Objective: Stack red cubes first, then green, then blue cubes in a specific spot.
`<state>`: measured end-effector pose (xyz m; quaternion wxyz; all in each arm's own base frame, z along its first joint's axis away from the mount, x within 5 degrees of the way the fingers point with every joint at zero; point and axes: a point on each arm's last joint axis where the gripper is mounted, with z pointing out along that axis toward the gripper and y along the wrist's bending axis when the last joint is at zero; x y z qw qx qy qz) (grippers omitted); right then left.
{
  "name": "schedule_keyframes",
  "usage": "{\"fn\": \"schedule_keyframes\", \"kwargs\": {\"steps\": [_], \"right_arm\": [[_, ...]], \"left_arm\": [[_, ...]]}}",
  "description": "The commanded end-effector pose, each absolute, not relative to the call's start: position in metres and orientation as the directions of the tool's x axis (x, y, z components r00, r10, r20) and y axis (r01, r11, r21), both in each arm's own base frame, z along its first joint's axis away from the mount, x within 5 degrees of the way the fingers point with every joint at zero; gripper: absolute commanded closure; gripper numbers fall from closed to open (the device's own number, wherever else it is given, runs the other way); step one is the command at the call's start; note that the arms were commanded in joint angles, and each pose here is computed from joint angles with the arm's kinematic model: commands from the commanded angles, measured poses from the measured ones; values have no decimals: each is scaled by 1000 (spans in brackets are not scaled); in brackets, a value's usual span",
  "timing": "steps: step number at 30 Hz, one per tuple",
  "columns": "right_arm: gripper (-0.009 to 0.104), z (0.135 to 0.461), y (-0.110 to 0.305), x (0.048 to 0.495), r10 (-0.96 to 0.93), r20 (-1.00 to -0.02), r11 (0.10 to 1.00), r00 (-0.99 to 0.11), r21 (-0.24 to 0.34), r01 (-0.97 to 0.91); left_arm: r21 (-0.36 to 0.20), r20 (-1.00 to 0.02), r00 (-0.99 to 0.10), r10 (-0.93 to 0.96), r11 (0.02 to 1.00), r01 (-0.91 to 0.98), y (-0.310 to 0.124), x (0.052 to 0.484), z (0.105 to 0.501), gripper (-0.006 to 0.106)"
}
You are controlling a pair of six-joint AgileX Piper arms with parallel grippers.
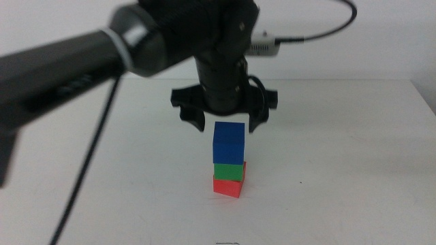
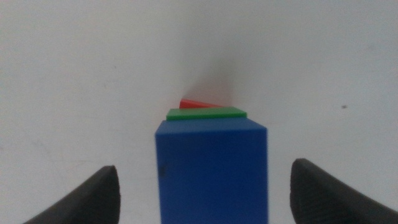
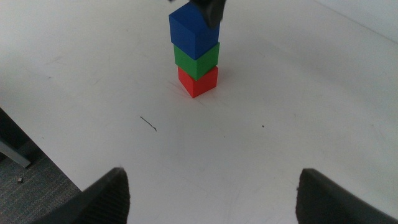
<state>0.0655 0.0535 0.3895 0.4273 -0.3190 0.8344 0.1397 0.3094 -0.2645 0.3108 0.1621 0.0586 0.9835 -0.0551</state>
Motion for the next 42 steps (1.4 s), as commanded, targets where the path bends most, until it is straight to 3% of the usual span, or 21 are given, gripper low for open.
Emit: {"fn": "schedule_keyframes", "kwargs": {"steps": [1,11,16,20,27,32,42], "right_arm": [[1,400,54,68,-382,-845,762,-374,-59,-645],[1,400,54,68,-382,-845,762,-374,-59,-645],[1,400,54,68,-382,-845,762,-374,-59,-645],[1,400,54,68,-382,-845,762,-374,-59,-645],[1,400,53,69,-385,-845,764,-370,-67,-642],[1,400,54,69,-385,-845,763,-371,-66,-642],[1,400,54,69,-385,-845,763,-371,-66,-642]], "left_arm": [[-137,-414,-908,69,981,137,-249,293,360,7],[-111,-574,-818,42,985,129,-213,271,415,7],[-42,-641,-764,76,990,134,-184,249,444,7],[57,-713,-677,182,978,202,-150,234,473,7],[119,-782,-585,217,972,201,-66,202,499,7],[139,-858,-491,153,988,64,-18,171,500,7],[107,-912,-400,96,994,-4,-3,128,509,7]]}}
